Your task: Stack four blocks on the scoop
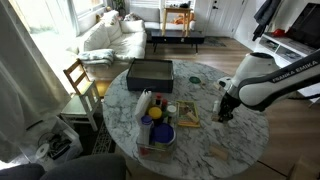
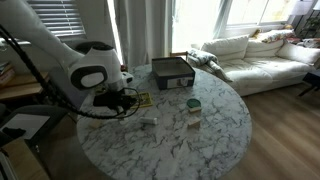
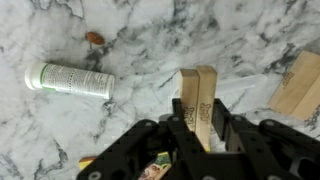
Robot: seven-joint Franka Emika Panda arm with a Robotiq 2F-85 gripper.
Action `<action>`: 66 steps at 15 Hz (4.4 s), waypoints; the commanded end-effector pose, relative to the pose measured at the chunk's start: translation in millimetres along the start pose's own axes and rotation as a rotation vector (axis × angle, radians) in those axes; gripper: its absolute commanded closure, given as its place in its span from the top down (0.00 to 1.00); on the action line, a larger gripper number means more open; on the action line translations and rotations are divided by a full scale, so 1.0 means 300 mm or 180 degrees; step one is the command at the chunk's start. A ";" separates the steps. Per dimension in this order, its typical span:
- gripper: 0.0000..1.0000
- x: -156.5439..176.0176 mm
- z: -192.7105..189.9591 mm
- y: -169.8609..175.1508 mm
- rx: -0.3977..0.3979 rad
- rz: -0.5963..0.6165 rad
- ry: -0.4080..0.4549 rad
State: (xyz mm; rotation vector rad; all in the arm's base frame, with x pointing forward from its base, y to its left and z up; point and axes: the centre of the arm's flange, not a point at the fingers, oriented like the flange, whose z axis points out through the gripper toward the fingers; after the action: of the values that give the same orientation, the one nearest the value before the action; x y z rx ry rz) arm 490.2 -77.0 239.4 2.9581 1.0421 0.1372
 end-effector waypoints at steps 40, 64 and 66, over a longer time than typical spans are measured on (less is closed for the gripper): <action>0.94 -0.045 -0.037 -0.035 -0.0041 -0.0608 0.0119; 1.00 0.091 -0.272 -0.309 0.0850 -0.0083 -0.0103; 1.00 0.092 -0.232 -0.344 0.0846 -0.0014 -0.0181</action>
State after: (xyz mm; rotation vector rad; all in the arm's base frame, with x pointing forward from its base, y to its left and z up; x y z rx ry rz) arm 452.9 4.8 321.8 3.1194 1.2163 -0.0358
